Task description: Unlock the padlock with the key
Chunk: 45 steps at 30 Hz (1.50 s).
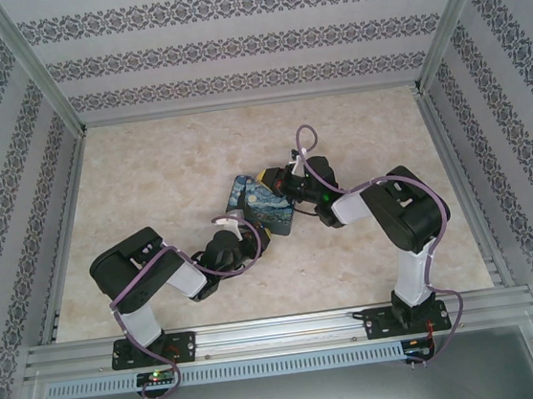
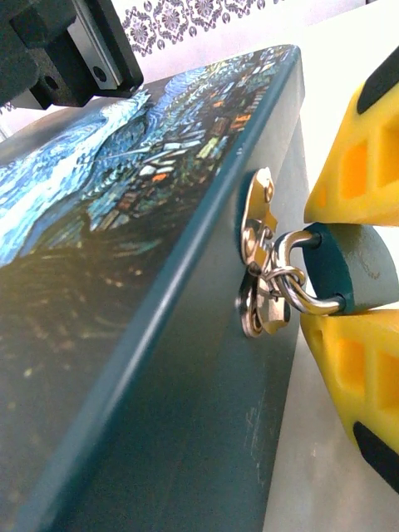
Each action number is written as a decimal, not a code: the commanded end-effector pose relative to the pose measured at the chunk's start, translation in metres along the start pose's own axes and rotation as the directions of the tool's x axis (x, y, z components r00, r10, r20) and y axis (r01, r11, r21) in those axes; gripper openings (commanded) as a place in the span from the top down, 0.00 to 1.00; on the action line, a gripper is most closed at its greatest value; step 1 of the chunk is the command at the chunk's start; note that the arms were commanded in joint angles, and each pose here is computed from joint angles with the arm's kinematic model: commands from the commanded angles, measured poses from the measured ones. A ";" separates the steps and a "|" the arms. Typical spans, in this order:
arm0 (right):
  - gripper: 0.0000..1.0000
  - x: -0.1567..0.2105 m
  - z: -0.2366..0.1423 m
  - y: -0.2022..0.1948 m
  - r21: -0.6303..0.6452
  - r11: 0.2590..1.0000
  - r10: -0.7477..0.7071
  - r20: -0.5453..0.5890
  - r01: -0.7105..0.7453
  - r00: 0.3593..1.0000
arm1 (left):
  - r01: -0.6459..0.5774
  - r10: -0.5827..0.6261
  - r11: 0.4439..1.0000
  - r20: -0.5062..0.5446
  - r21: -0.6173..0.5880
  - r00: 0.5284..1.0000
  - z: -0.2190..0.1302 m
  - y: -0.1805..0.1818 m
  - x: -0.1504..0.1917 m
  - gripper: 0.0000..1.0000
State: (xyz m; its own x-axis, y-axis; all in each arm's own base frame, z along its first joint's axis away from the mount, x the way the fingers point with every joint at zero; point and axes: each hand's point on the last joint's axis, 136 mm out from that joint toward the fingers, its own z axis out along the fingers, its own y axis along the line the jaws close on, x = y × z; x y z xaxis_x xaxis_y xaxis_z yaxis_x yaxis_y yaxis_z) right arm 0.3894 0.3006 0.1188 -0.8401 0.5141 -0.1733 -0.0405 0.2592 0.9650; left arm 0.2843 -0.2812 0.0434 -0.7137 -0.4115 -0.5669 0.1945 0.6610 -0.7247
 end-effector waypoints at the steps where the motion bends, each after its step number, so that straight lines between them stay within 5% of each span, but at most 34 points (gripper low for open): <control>1: 1.00 0.017 -0.001 -0.051 0.132 0.990 0.062 -0.039 -0.056 0.997 | 0.007 -0.008 0.999 0.028 0.039 1.000 0.000 -0.010 -0.004 0.78; 16: 1.00 0.016 0.001 -0.053 0.133 0.989 0.070 -0.036 -0.064 0.997 | 0.032 -0.033 0.999 0.024 0.040 0.999 0.000 -0.012 -0.005 0.99; 22: 1.00 0.016 0.001 -0.053 0.133 0.989 0.072 -0.038 -0.066 0.997 | 0.038 -0.039 0.998 0.022 0.042 0.999 -0.001 -0.014 -0.006 0.73; 26: 1.00 0.017 0.001 -0.053 0.131 0.989 0.073 -0.039 -0.067 0.997 | 0.043 -0.044 0.997 0.023 0.060 0.999 0.000 -0.018 -0.007 0.66; 45: 1.00 0.017 0.001 -0.055 0.134 0.989 0.075 -0.040 -0.069 0.996 | 0.100 -0.109 0.976 0.040 0.194 0.993 -0.009 -0.041 -0.015 0.60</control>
State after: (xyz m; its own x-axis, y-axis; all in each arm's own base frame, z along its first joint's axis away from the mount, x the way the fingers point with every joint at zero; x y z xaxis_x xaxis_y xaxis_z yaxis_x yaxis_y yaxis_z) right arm 0.3898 0.3017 0.1191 -0.8419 0.5153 -0.1603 -0.0370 0.2413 0.9697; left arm 0.2813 -0.2861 0.0526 -0.7258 -0.4695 -0.5027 0.1769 0.5788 -0.7960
